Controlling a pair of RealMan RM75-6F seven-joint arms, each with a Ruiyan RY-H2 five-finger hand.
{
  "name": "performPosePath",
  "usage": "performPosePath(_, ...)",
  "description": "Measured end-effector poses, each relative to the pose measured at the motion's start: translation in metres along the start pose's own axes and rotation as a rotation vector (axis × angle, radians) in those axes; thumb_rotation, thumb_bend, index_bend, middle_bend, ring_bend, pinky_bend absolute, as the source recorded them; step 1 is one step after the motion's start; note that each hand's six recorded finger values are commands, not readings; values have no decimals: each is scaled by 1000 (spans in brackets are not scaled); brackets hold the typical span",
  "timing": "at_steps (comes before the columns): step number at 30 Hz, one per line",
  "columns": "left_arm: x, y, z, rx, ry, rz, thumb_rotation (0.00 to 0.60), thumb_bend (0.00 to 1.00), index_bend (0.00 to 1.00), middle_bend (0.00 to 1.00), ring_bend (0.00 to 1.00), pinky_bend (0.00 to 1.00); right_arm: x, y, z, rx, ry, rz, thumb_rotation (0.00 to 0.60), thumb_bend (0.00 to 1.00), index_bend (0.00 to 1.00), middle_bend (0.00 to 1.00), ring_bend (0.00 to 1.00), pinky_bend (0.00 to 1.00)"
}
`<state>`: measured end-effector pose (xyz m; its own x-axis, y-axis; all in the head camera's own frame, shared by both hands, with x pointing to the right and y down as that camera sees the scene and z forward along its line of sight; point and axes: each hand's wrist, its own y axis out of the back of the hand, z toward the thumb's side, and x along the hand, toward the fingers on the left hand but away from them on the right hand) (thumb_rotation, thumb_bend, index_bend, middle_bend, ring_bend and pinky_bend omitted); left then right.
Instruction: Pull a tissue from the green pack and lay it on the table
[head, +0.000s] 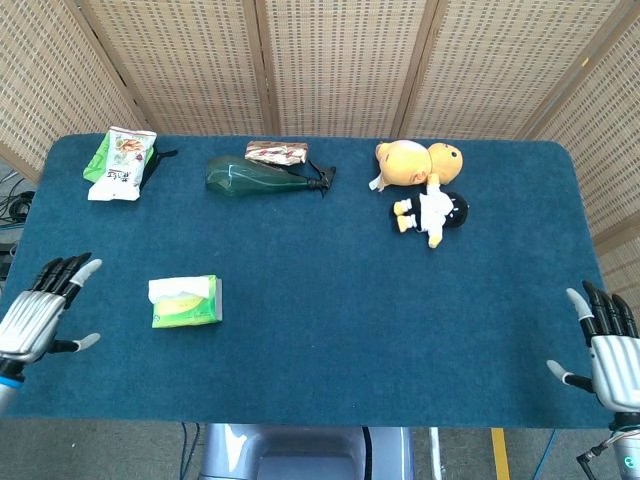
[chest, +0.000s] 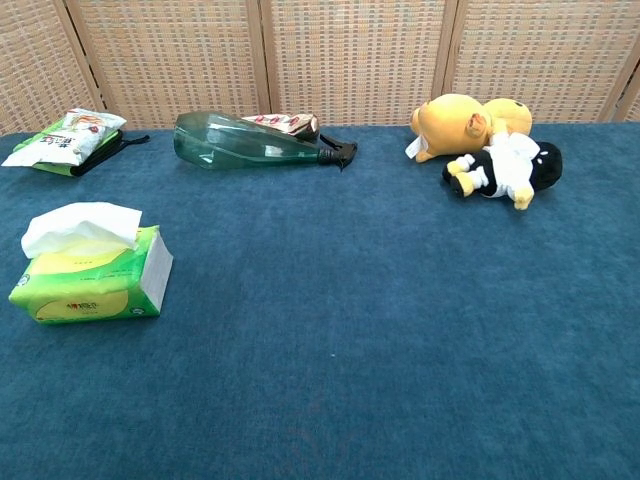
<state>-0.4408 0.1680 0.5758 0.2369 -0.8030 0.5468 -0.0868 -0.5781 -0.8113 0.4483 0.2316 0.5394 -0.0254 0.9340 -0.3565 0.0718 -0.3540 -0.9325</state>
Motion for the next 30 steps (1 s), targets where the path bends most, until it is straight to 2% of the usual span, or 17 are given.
performPosePath(6,55,-17,27,-17,-56,-103,600,0,25,0,34,124,-3,-1,-3,-2,-10,8,600,0,0,0,0,0)
performPosePath(10,79,-26,43,-42,-73,-119,600,44,73,21,111,203,-3,-1,-4,-5,-13,7,600,0,0,0,0,0)
performPosePath(12,87,-30,49,-42,-79,-127,600,74,111,75,170,252,-4,-1,-5,-6,-15,8,600,0,0,0,0,0)
performPosePath(15,95,-33,55,-42,-80,-137,600,86,192,148,234,294,-4,-1,-5,-7,-16,8,600,0,0,0,0,0)
performPosePath(19,100,-36,57,-22,-75,-143,600,91,224,168,246,303,-4,-1,-6,-9,-18,9,600,0,0,0,0,0)
performPosePath(22,106,-41,62,-18,-71,-146,600,113,277,231,294,332,-4,-1,-7,-13,-19,10,600,0,0,0,0,0)
performPosePath(30,115,-47,67,-5,-60,-137,600,334,423,406,462,438,-5,-1,-8,-16,-22,12,600,0,0,0,0,0)
